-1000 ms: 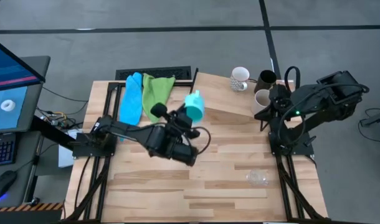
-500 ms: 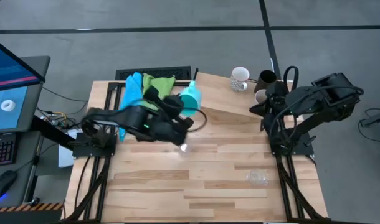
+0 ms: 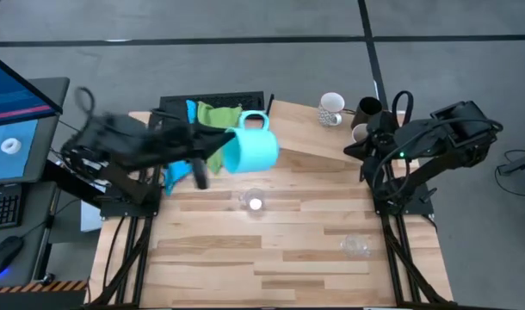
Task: Stack small to large cups/mugs on shelf
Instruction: Put the blue mug on the shelf
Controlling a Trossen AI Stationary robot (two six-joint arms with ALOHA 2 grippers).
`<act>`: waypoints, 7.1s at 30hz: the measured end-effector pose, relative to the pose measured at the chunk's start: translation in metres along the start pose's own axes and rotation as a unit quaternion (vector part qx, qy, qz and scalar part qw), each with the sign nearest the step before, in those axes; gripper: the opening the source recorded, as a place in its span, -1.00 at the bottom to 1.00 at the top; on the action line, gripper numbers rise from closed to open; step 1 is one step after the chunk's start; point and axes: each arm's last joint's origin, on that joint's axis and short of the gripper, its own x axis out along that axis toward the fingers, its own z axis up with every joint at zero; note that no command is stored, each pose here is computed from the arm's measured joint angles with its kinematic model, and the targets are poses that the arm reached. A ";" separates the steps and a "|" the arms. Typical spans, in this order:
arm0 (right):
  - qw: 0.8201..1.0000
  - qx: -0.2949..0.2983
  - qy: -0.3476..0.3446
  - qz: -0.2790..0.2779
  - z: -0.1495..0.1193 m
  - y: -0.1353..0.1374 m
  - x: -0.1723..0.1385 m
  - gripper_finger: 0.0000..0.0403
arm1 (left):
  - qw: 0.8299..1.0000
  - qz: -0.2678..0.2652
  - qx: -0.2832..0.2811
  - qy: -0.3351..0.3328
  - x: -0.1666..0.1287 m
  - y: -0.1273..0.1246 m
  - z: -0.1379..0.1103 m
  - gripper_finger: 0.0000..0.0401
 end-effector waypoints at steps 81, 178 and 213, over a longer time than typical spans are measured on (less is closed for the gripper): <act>0.999 0.042 -0.019 0.015 0.005 0.005 0.002 -0.79 | 0.972 0.156 0.119 -0.129 -0.004 0.016 0.038 -1.00; 0.998 0.064 -0.019 0.016 0.005 0.005 0.002 -0.79 | 0.911 0.173 -0.012 0.374 0.260 0.194 -0.144 -1.00; 0.998 0.051 -0.019 0.016 0.005 0.005 0.002 -0.79 | 0.911 0.162 -0.010 0.380 0.266 0.194 -0.149 -1.00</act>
